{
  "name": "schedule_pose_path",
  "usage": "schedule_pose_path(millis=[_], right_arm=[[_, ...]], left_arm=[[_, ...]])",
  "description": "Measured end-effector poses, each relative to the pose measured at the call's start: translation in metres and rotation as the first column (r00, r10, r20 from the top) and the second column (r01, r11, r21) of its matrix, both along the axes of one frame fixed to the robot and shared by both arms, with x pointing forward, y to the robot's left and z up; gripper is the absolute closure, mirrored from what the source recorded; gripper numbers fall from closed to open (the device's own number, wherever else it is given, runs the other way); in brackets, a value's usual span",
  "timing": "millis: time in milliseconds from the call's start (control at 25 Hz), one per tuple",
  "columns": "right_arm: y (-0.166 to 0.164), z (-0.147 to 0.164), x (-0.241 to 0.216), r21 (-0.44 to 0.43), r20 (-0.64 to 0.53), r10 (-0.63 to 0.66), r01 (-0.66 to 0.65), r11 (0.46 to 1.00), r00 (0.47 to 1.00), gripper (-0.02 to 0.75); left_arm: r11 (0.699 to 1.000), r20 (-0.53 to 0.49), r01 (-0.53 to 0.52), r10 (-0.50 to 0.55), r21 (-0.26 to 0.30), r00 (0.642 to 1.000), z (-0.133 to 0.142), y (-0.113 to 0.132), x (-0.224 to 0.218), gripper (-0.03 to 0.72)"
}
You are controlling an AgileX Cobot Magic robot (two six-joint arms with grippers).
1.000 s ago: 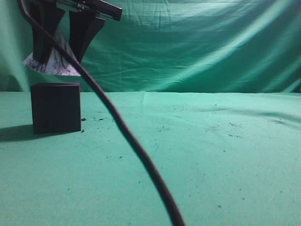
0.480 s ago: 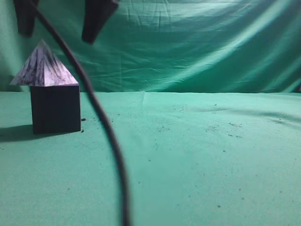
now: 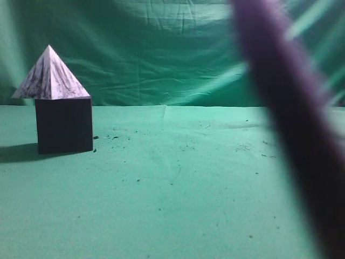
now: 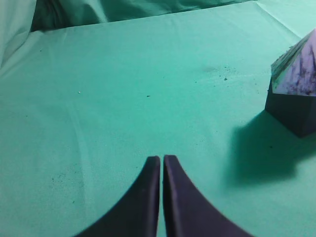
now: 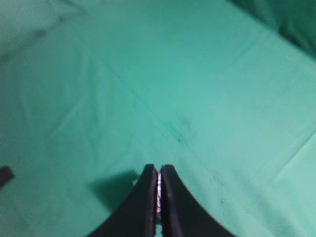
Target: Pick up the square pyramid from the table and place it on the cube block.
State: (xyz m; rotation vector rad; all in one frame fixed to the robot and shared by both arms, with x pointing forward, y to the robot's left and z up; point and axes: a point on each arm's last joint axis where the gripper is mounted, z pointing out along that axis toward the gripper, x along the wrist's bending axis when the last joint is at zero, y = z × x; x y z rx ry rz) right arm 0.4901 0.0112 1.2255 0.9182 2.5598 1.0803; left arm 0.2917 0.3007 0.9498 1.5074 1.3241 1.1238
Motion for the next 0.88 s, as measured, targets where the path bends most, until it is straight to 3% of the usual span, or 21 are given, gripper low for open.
schedule_pose_path(millis=[160, 280, 440, 640, 880], right_arm=[[-0.044, 0.055, -0.037, 0.107, 0.079, -0.003, -0.005, 0.994, 0.997, 0.738], [-0.08, 0.075, -0.065, 0.124, 0.115, -0.013, -0.002, 0.992, 0.993, 0.738], [-0.117, 0.078, -0.092, 0.106, 0.138, -0.029, 0.015, 0.994, 0.99, 0.738], [-0.156, 0.056, -0.124, 0.069, 0.113, -0.028, 0.02, 0.997, 0.993, 0.738], [-0.209, 0.023, -0.168, 0.159, 0.184, -0.041, 0.011, 0.987, 0.982, 0.738]], left_arm=[[1.0, 0.0, 0.0, 0.0, 0.0, 1.0, 0.0, 0.0, 0.0, 0.688], [1.0, 0.0, 0.0, 0.0, 0.0, 1.0, 0.0, 0.0, 0.0, 0.688], [1.0, 0.0, 0.0, 0.0, 0.0, 1.0, 0.0, 0.0, 0.0, 0.688], [1.0, 0.0, 0.0, 0.0, 0.0, 1.0, 0.0, 0.0, 0.0, 0.688], [1.0, 0.0, 0.0, 0.0, 0.0, 1.0, 0.0, 0.0, 0.0, 0.688]])
